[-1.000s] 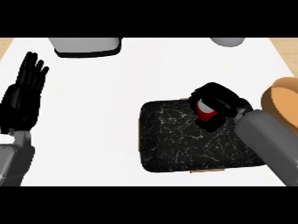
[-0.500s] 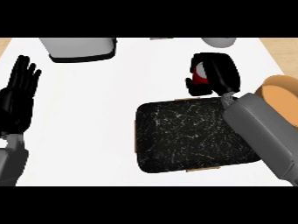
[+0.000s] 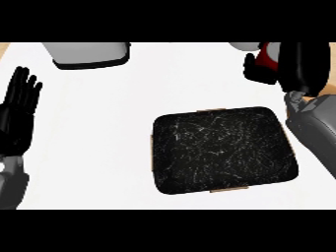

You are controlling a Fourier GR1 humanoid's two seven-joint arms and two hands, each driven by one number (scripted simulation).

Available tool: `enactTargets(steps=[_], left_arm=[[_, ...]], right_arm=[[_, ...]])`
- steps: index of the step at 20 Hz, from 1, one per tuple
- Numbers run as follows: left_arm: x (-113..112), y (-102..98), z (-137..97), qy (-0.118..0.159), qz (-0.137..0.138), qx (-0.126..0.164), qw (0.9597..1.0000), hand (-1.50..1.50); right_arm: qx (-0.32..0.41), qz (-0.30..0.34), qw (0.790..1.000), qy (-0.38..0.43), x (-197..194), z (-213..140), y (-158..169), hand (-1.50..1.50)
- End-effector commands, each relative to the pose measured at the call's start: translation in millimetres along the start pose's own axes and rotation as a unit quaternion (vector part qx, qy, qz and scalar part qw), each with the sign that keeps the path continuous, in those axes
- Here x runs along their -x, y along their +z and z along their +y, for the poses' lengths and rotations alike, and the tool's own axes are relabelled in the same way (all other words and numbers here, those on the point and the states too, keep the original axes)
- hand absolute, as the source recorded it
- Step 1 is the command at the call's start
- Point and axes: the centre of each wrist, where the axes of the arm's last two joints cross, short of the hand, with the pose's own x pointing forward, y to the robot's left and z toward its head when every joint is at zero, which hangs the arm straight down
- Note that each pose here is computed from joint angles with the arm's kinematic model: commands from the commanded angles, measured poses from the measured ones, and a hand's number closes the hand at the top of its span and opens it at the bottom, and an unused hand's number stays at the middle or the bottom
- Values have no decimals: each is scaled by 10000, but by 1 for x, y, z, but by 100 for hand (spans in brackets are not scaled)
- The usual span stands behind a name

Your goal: Pick the can from the tray and place it in the pot

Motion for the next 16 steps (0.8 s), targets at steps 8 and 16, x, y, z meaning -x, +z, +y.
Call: enactTargets(steps=[8, 16], left_arm=[[-7, -4, -11, 65, -197, 168, 9996, 0], [-16, -2, -9, 130, -243, 340, 9990, 0]], right_arm=[[187, 945, 9922, 794, 86, -108, 40, 150], [355, 1354, 9884, 590, 191, -142, 35, 150]])
